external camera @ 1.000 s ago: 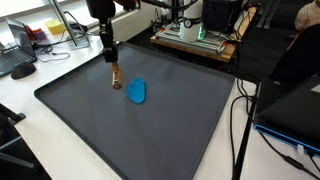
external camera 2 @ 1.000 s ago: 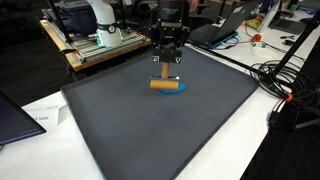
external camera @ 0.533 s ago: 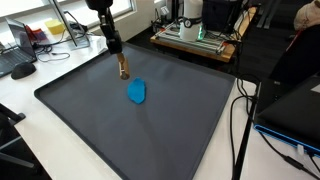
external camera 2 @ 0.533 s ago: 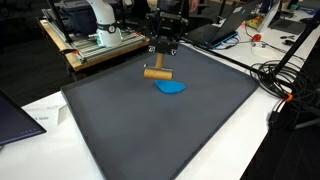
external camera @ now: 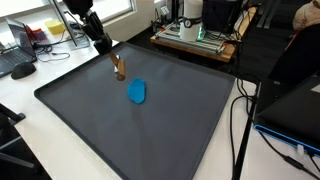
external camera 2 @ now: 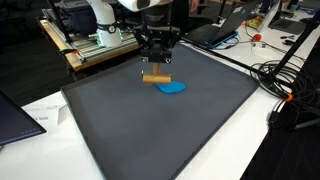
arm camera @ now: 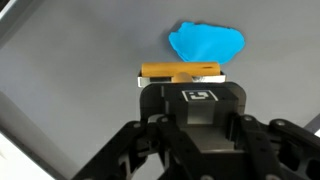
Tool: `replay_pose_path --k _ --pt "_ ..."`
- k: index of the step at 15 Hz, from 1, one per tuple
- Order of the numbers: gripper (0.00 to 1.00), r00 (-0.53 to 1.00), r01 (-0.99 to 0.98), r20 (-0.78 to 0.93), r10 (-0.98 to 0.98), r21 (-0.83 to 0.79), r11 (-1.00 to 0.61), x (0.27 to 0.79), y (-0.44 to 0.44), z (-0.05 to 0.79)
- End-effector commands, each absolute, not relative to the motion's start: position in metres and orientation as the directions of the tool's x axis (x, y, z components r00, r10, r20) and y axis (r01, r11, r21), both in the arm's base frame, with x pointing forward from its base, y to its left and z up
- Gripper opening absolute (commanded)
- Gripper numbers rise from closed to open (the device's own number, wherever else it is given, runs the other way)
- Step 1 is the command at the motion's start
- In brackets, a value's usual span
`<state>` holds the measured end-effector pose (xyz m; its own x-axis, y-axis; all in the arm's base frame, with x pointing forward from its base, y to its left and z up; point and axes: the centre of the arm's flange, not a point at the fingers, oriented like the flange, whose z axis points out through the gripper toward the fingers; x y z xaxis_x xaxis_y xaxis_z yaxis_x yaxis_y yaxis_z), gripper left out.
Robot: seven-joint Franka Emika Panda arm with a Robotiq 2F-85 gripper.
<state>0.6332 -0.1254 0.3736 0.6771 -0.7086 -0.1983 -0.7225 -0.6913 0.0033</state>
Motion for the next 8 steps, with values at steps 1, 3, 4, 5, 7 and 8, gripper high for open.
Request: replay_pose_path --k 1,3,4,5,7,8 --pt "0.22 0.651 -0.746 -0.303 -0.696 -0.085 -0.661 0.655 -0.176 0.37" --pt "0.22 0.652 -0.75 -0.326 -0.685 -0.139 -0.647 0.655 -0.198 0.362" --pt "0.22 0.661 -0.743 -0.339 -0.67 -0.168 -0.648 0.654 -0.207 0.357" --pt "0.22 0.665 -0.74 -0.345 -0.662 -0.187 -0.646 0.654 -0.215 0.353" --pt "0.22 0.694 -0.714 -0.358 -0.625 -0.228 -0.662 0.653 -0.227 0.342" --pt "0.22 0.717 -0.69 -0.361 -0.596 -0.246 -0.681 0.651 -0.231 0.338"
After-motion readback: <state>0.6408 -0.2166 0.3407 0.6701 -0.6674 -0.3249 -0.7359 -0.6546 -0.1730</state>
